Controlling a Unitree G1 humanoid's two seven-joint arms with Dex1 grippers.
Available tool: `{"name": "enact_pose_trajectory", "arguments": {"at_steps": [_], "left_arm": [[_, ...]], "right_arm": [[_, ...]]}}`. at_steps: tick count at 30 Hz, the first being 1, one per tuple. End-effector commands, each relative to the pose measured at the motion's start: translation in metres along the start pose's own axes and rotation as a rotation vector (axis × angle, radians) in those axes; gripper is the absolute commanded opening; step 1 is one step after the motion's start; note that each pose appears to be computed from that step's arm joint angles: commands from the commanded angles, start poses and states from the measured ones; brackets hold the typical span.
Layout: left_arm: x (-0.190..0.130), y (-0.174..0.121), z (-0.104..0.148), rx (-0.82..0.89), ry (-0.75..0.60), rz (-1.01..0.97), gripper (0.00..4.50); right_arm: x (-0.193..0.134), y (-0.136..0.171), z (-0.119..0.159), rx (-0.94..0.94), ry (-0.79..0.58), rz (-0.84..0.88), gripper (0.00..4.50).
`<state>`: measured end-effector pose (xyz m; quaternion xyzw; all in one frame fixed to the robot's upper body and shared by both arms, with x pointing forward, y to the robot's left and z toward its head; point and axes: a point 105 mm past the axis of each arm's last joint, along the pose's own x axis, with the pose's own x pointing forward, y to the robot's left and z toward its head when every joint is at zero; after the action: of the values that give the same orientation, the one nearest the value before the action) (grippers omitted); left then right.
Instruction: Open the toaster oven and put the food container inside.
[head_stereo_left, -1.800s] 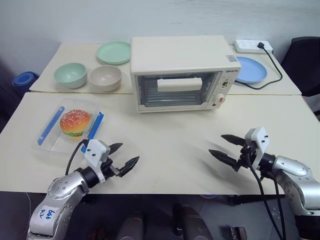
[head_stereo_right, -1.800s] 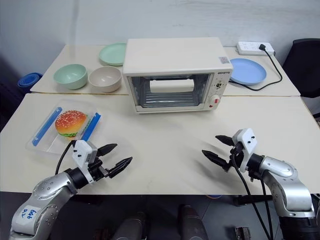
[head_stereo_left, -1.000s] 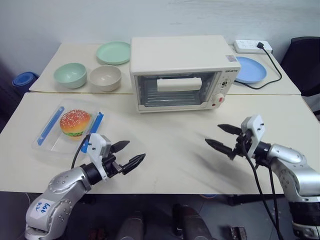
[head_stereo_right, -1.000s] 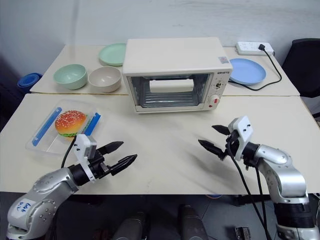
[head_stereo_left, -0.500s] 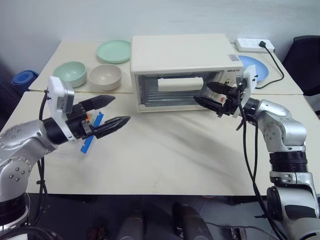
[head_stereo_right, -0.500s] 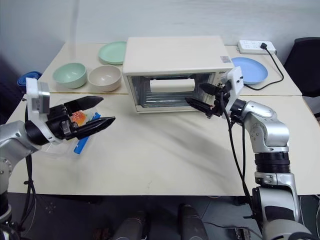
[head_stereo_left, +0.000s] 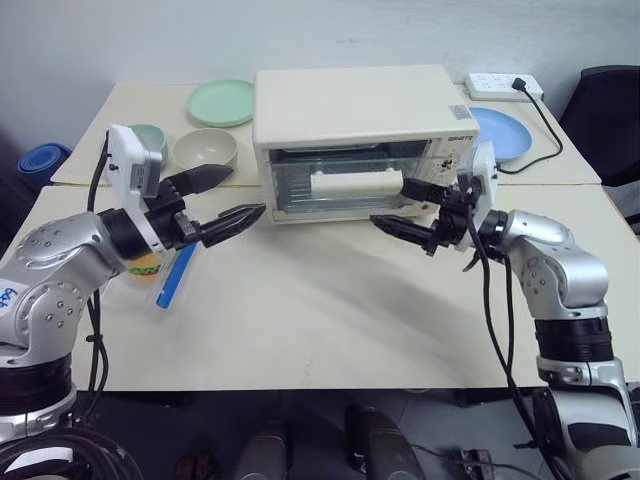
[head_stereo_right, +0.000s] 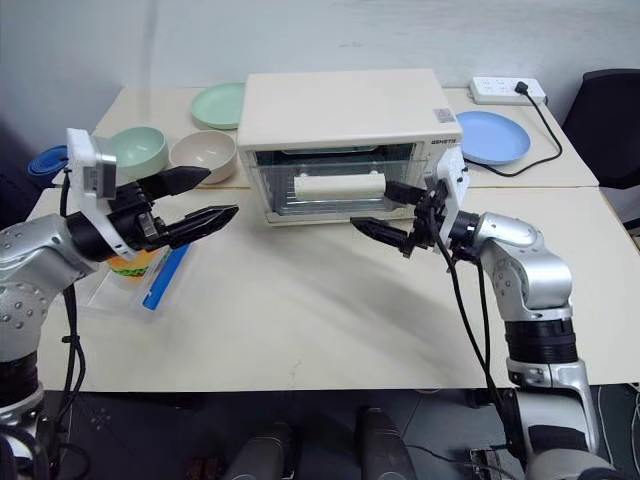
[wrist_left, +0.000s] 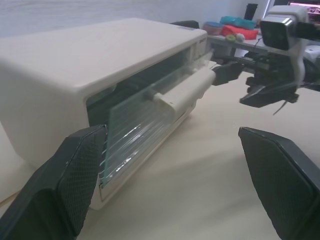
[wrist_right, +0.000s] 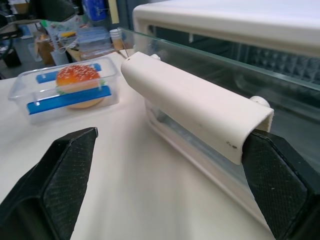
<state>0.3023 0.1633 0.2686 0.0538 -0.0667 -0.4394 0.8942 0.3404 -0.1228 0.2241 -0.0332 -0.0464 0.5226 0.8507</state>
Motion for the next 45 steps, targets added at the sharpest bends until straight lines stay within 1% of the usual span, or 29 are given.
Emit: {"name": "enact_pose_trajectory", "arguments": {"at_steps": [1,6,9,13,21,22,25,29,31,35,41,45], "left_arm": [[0.006,0.011,0.018,0.069,-0.056,0.039,4.5],[0.023,0.033,0.023,0.131,-0.049,0.111,4.5],[0.037,0.041,0.013,0.196,0.021,0.099,3.9],[0.05,0.037,-0.007,0.264,0.099,0.024,2.65],[0.065,0.026,-0.029,0.292,0.158,-0.092,0.17],[0.067,0.024,-0.029,0.296,0.154,-0.107,0.03],[0.07,0.026,-0.018,0.283,0.108,-0.104,0.03],[0.068,0.043,0.002,0.271,0.046,-0.029,0.03],[0.065,0.049,0.008,0.251,0.022,-0.013,0.03],[0.063,0.045,0.0,0.254,0.042,-0.03,0.03],[0.065,0.033,-0.006,0.248,0.039,-0.068,0.03],[0.067,0.024,-0.021,0.252,0.095,-0.112,0.03]], "right_arm": [[0.004,0.021,0.007,-0.026,-0.023,0.088,4.48],[0.003,0.032,-0.006,-0.022,-0.006,0.106,4.48],[0.002,0.033,-0.011,-0.012,-0.002,0.098,4.5],[0.0,0.033,-0.015,-0.008,0.0,0.085,4.5],[-0.004,0.038,-0.017,-0.002,-0.011,0.059,4.5],[-0.005,0.038,-0.017,-0.002,-0.014,0.056,4.5],[-0.005,0.038,-0.016,-0.003,-0.022,0.039,4.5],[-0.005,0.038,-0.015,-0.003,-0.026,0.032,4.5],[-0.004,0.038,-0.014,-0.004,-0.027,0.033,4.5],[-0.003,0.039,-0.015,-0.006,-0.023,0.035,4.5],[-0.003,0.038,-0.017,-0.008,-0.017,0.033,4.5],[-0.003,0.038,-0.016,-0.012,-0.016,0.034,4.5]]}}
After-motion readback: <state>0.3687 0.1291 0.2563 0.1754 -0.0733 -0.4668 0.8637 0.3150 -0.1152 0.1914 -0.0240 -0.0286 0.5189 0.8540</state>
